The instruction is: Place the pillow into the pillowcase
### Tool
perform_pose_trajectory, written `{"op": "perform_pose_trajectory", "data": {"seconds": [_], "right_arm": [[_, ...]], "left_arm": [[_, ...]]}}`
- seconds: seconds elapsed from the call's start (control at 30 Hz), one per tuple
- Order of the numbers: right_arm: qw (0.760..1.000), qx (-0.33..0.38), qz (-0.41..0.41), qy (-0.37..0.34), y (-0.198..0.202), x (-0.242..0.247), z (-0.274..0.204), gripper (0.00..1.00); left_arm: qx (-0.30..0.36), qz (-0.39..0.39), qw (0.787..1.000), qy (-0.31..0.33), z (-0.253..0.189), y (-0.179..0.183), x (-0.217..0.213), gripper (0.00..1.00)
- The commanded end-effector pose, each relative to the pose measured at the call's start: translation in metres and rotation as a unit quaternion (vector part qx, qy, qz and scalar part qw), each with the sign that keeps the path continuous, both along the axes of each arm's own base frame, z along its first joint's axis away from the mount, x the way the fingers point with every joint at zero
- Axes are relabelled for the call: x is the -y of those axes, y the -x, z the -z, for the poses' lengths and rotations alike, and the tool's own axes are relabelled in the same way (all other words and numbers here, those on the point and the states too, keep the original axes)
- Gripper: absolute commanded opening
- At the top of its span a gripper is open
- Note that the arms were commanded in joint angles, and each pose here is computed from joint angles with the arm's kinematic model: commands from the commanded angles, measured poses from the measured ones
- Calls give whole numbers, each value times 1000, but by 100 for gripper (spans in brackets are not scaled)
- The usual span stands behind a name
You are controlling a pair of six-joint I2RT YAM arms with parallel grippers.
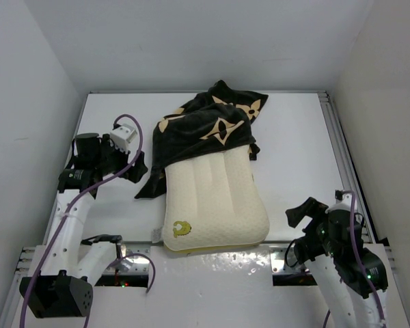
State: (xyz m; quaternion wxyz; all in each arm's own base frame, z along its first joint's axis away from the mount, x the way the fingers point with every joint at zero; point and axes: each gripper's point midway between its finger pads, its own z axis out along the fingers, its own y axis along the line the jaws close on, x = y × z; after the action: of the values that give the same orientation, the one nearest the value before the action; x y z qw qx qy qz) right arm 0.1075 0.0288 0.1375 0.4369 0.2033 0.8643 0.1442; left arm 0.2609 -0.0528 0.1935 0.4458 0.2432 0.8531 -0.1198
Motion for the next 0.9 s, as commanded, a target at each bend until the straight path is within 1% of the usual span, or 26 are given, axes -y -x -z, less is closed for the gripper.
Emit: {"op": "perform_pose_trajectory", "data": {"seconds": [0.0, 0.1, 0.13, 0.17, 0.2, 0.23, 0.27, 0.3, 0.33, 0.37, 0.4, 0.43, 0.47, 0.5, 0.53, 0.57, 0.63, 0.67, 0.7, 0.77, 0.87], "right_arm": [[999, -34, -8, 1, 13, -1, 12, 99], [999, -39, -5, 0, 13, -1, 12, 98], [999, -50, -8, 4, 10, -2, 12, 96], [998, -58, -23, 3, 9, -7, 11, 92], [998, -60, -35, 3, 6, -11, 4, 84], [995, -82, -55, 16, -2, -15, 3, 61], [994, -79, -77, 11, -6, -23, -10, 46], [992, -87, -88, 14, -11, -26, -15, 28], [989, -109, -100, 29, -23, -29, -15, 7], [988, -100, -113, 28, -31, -34, -29, 7], [988, -80, -125, 37, -45, -37, -38, 12], [987, -88, -130, 44, -55, -40, -37, 44], [987, -78, -133, 48, -65, -41, -41, 56], [987, -55, -139, 52, -80, -45, -47, 66], [987, -52, -142, 55, -88, -47, -47, 76], [985, -46, -161, 49, -101, -57, -47, 89], [982, -45, -180, 41, -114, -66, -44, 97], [979, -65, -188, 38, -121, -72, -32, 99], [976, -53, -209, 25, -129, -82, -32, 99], [973, -59, -223, 15, -147, -93, -18, 99], [969, -60, -239, -5, -163, -104, -3, 99]], "left_arm": [[15, 1, 1000, 4, -5, 0, -1, 100], [17, 0, 1000, 6, -6, 0, -1, 100], [15, 2, 1000, 3, -5, -1, -2, 100], [19, 6, 1000, 0, -8, -3, -2, 100], [19, 15, 1000, -4, -9, -3, 1, 97], [14, 24, 999, -18, -12, -6, 0, 92], [11, 40, 999, -26, -14, -7, 5, 67], [-19, 46, 998, -33, -7, -9, 6, 49], [-28, 54, 997, -42, -7, -11, 10, 31], [-22, 55, 996, -59, -17, -17, 13, 17], [-42, 56, 995, -67, -9, -20, 13, 16], [-44, 55, 995, -77, -9, -23, 13, 17], [-41, 62, 994, -83, -11, -25, 16, 20], [-43, 66, 993, -90, -7, -28, 17, 25], [-41, 63, 992, -102, -5, -30, 15, 32], [-41, 70, 990, -111, -2, -32, 18, 53], [-42, 75, 988, -128, 1, -34, 18, 66], [-42, 84, 986, -135, 3, -35, 21, 74], [-47, 94, 984, -145, 7, -36, 22, 77], [-66, 104, 978, -168, 17, -36, 23, 79], [-80, 122, 971, -192, 16, -38, 27, 81]]}}
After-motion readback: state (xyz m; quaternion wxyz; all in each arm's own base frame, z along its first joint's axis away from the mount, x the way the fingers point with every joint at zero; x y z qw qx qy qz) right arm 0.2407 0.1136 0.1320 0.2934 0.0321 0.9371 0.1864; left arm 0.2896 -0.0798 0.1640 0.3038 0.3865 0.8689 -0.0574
